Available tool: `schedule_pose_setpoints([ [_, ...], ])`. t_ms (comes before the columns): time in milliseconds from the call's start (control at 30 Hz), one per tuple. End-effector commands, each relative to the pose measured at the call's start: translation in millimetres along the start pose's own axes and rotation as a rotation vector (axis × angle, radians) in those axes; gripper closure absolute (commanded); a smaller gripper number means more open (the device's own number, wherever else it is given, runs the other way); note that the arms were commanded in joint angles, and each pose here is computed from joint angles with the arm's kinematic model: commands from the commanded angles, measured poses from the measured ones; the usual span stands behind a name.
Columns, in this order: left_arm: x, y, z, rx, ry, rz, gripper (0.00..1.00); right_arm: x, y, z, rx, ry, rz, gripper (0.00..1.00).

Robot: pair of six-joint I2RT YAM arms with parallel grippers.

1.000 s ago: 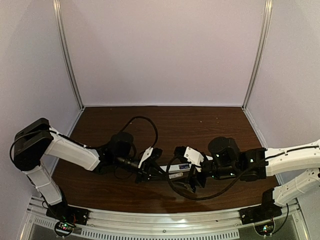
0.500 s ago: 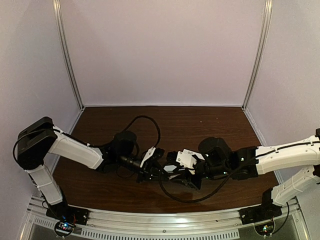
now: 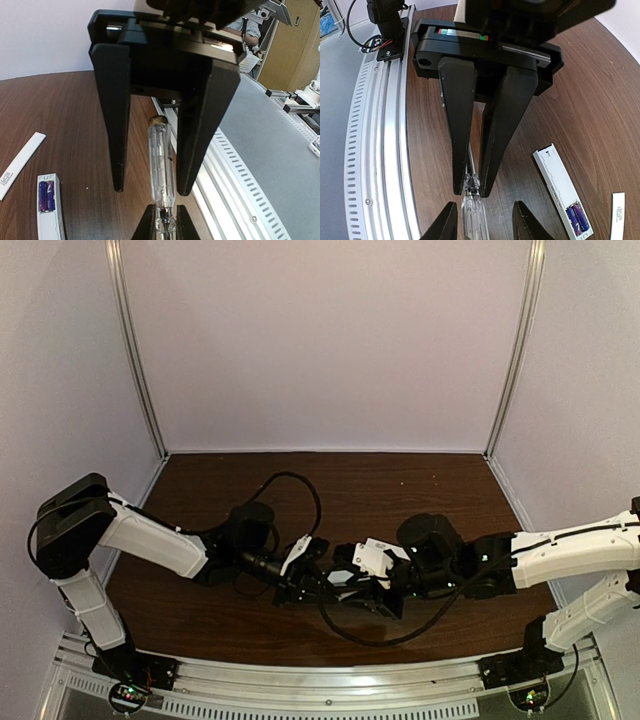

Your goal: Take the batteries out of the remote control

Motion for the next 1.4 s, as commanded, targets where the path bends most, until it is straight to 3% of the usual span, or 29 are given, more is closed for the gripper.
schedule_pose_setpoints([
  [0,-2.9,2.6,-8.0,-0.042,-0.036,0.028,1.00,-0.6,-0.2,-0.7,-0.015,0.009,-0.011,0.59],
  [167,-2.6,2.3,-9.0,-0.043,-0.041,0.030,1.00,-2.4,0.1,0.8,-0.020,0.017,-0.022,0.56],
  [500,-1.8,0.8,-11.3,-0.045,-0.052,0.039,1.00,-2.8,2.8,-0.7,-0.023,0.016,-0.048,0.94],
  [600,-1.0,0.8,-12.4,-0.045,-0.053,0.035,0.99,-3.6,3.4,-0.9,-0.035,0.008,-0.053,1.00],
  [633,-0.3,0.2,-11.6,-0.044,-0.051,0.032,0.92,-4.3,3.4,-0.1,-0.040,0.005,-0.055,1.00],
  [700,1.5,-2.0,-10.5,-0.051,-0.051,0.020,0.62,-4.5,3.1,0.2,-0.056,-0.012,-0.056,1.00],
  [833,14.4,-2.5,-10.0,-0.067,-0.073,-0.042,0.14,-1.6,0.2,0.7,-0.110,-0.063,-0.037,1.00],
  [867,18.5,-2.0,-10.8,-0.077,-0.080,-0.057,0.05,0.3,-0.6,-0.3,-0.131,-0.084,-0.030,1.00],
  [900,21.9,-1.5,-10.8,-0.084,-0.084,-0.070,0.03,1.7,-1.9,0.1,-0.145,-0.095,-0.018,1.00],
  [1133,34.3,-8.9,-8.8,-0.136,-0.094,-0.142,0.03,16.4,-8.0,-2.4,-0.280,-0.202,0.006,1.00],
  [1367,41.7,-20.1,-12.7,-0.199,-0.122,-0.157,0.17,24.3,-6.5,-8.4,-0.440,-0.256,-0.077,1.00],
])
Point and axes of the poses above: each gripper's point midway between its finger pads, its own x axis back along the fingers, its own y axis along the line the jaws close on, z = x × y, the point moved 7 cm from there along x, back along the fingers, and after that the axes turned 14 degrees about -x, right-handed, at the moved point
